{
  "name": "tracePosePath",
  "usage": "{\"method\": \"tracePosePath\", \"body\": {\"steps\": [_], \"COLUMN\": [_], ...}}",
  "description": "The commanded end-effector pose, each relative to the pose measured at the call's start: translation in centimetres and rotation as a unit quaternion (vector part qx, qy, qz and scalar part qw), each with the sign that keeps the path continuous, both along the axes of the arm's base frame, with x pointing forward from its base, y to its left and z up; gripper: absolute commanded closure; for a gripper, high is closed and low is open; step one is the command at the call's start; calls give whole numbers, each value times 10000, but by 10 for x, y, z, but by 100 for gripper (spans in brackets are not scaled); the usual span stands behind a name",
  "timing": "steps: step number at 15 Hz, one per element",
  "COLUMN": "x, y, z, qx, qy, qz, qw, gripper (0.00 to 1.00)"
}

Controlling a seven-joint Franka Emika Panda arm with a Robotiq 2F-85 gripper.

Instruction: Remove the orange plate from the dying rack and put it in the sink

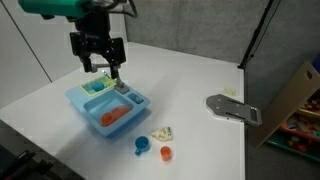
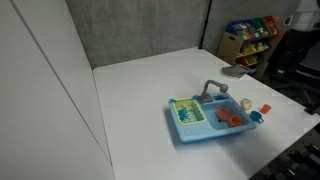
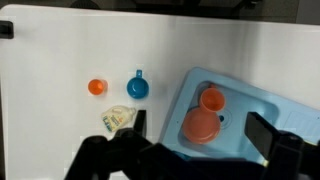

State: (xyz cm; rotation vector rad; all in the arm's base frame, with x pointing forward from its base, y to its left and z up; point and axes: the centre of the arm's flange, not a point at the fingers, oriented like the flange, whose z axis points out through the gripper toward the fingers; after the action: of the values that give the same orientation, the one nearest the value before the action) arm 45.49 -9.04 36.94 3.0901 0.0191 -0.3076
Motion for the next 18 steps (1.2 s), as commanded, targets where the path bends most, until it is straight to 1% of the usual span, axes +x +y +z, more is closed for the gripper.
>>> {"method": "tracePosePath", "body": {"steps": [1, 6, 11, 14, 16, 17, 18], "x": [-20, -33, -42, -44, -44, -36, -37], "y": [2, 3, 2, 1, -1, 1, 0], "z": [36, 71, 97, 105, 104, 101, 101], "qx": [46, 139, 444, 517, 513, 398, 405], "qy": [-64, -241, -609, -717, -734, -723, -725], "qz": [-28, -47, -11, -41, 22, -85, -65], "qw": [10000, 9996, 9972, 9961, 9960, 9966, 9965], "gripper": [0, 0, 0, 0, 0, 0, 0]}}
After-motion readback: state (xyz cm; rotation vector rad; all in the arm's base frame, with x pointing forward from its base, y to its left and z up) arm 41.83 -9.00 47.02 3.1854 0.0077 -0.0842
